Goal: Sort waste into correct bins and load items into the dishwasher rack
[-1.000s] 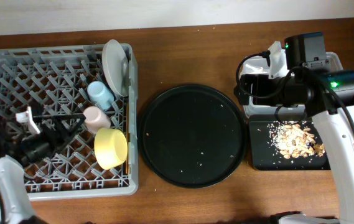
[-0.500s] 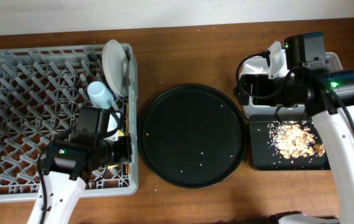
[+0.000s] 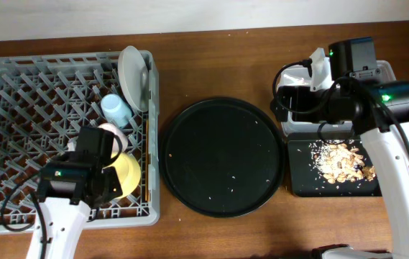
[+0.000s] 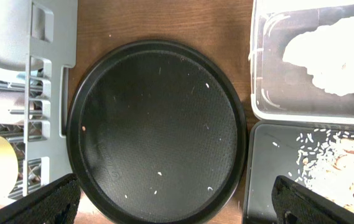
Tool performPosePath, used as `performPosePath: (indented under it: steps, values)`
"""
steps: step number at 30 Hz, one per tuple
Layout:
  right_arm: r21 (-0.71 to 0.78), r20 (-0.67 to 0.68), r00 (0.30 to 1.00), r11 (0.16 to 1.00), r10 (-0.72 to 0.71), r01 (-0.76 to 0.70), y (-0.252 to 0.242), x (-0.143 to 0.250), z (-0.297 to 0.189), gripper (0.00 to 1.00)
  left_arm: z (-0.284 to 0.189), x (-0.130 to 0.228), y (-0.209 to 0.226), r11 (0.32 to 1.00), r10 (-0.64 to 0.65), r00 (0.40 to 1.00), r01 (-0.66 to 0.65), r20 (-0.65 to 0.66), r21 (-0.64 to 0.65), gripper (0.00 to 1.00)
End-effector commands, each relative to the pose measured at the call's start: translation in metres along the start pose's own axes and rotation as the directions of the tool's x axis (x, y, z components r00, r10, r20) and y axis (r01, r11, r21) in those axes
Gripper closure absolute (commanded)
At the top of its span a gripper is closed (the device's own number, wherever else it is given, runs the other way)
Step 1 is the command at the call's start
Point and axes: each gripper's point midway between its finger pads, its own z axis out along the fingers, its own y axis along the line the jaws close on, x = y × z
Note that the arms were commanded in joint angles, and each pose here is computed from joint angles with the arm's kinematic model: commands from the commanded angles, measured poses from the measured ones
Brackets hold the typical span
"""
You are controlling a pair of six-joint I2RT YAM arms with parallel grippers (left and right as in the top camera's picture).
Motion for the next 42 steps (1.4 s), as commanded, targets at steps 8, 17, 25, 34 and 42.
performPosePath:
  steps: [8,17,25,34,42]
  values:
    - [-0.002,0.032,0.999,1.0,-0.007,0.007,0.002,-0.004,-0.009,0.01,-0.001,0.02,-0.02,0.993,-0.018,0.994,0.03,-0.104,0.118,0.87]
    - [-0.002,0.032,0.999,1.0,-0.007,0.007,0.002,-0.004,-0.009,0.01,0.009,0.031,-0.027,0.988,-0.018,0.988,0.041,-0.152,0.15,0.99]
    - [-0.002,0.032,0.999,1.0,-0.007,0.007,0.002,-0.004,-0.009,0.01,0.019,-0.018,-0.057,0.96,-0.072,0.997,0.058,0.042,0.274,1.0]
    - [-0.002,0.032,0.999,1.0,-0.007,0.007,0.002,-0.004,-0.009,0.01,0.002,-0.046,-0.076,0.926,-0.095,0.986,0.037,0.137,0.375,0.01]
    - [-0.002,0.032,0.999,1.0,-0.007,0.007,0.002,-0.004,-0.009,0.01,0.002,-0.046,-0.076,0.927,-0.094,0.986,0.038,0.135,0.374,0.01]
